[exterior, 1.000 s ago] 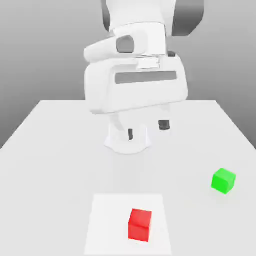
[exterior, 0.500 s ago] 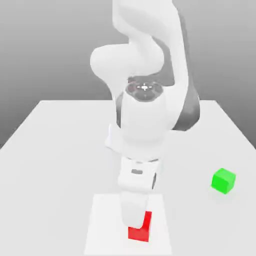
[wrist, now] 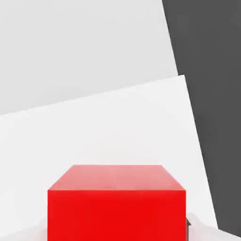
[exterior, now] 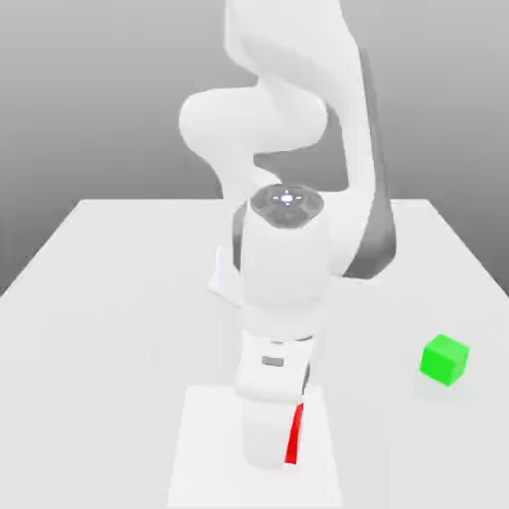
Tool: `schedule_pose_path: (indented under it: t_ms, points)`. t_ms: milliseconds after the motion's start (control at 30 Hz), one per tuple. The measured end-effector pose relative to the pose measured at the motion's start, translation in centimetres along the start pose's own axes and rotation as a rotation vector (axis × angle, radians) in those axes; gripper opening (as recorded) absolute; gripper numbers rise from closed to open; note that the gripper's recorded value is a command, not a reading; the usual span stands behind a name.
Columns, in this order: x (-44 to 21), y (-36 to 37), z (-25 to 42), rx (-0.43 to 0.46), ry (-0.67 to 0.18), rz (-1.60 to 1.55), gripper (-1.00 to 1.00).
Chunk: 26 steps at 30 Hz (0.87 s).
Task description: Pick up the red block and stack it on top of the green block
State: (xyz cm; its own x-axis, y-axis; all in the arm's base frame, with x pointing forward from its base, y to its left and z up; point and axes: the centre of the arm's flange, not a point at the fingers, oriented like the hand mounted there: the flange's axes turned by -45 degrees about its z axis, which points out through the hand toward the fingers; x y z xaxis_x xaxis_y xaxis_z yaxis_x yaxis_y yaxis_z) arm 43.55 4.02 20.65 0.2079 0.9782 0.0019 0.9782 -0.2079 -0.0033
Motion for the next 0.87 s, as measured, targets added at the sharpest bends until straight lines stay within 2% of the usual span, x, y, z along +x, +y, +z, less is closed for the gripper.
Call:
schedule_pose_path:
  t_ms: [167,300,400,600,633,867]
  points:
    - [12.1,-8.2,-1.7,0.013,0.011,-0.169,-1.00]
    - [18.6,-16.7,-2.9,0.012,0.007,-0.284,-1.00]
    - [21.1,-22.3,-3.5,0.003,-0.001,-0.336,-1.00]
    - [21.4,-23.3,1.8,-0.002,-0.004,-0.335,-1.00]
    - [21.3,-23.3,2.5,-0.001,-0.004,-0.335,1.00]
    - [21.3,-23.3,2.4,-0.003,-0.003,-0.334,1.00]
